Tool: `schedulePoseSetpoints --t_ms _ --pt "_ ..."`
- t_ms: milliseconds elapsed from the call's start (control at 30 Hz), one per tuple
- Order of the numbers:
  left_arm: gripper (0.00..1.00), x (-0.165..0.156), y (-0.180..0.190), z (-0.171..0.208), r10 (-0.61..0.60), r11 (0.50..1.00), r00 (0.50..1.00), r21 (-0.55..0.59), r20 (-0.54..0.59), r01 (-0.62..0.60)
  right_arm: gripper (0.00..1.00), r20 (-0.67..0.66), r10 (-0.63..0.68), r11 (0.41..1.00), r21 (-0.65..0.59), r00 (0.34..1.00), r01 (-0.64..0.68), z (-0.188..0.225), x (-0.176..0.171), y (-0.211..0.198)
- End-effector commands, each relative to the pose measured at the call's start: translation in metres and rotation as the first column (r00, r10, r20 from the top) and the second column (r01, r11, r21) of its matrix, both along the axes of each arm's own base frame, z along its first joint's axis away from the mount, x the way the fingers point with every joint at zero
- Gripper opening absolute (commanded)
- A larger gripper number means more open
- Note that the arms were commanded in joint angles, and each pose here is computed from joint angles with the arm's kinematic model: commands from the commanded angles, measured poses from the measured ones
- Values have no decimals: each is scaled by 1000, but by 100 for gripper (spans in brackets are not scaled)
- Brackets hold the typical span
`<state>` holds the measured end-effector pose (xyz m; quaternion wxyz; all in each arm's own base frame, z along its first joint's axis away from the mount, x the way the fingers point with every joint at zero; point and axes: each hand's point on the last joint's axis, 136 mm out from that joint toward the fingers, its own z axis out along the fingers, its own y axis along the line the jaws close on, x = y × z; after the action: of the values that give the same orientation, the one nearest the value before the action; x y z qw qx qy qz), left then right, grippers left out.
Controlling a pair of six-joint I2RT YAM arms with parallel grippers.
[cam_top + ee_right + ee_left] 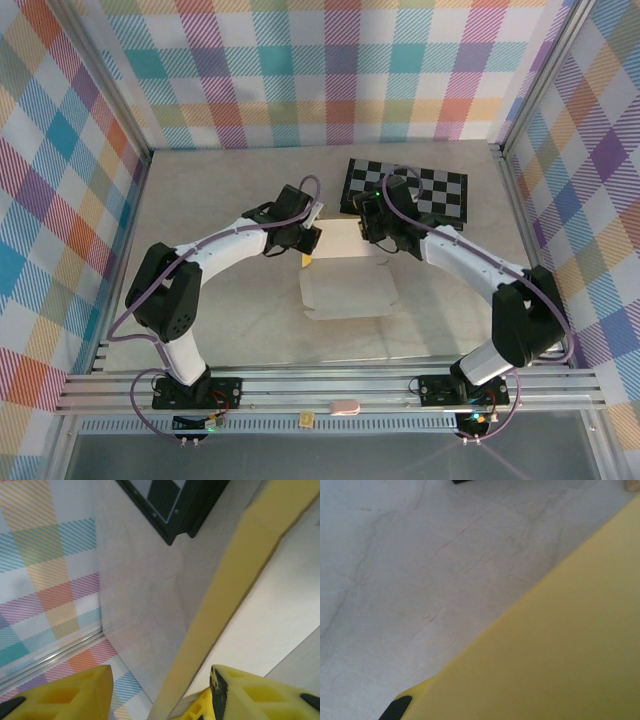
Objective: Fold the paper box
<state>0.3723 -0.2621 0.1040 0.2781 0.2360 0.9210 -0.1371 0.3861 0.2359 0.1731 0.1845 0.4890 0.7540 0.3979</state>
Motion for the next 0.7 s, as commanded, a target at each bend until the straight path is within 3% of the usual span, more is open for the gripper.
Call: schedulePoseSetpoints --t_ms 0,267,433,567,667 --pt "0 15 -3 1 67 998 995 -21 72 -66 50 9 -31 996 80 999 30 -3 10 10" --pt "0 17 -1 -15 117 993 989 2 87 -118 34 3 -42 993 111 999 41 -19 13 19" --pt "0 16 -2 -23 116 993 989 10 94 -117 33 24 -44 992 121 999 41 -24 23 24" --pt "0 19 1 -24 134 990 985 18 109 -137 21 24 -30 991 130 999 26 -28 25 29" --pt "0 22 5 -24 164 986 979 20 122 -168 1 28 -47 991 127 998 43 -34 25 25"
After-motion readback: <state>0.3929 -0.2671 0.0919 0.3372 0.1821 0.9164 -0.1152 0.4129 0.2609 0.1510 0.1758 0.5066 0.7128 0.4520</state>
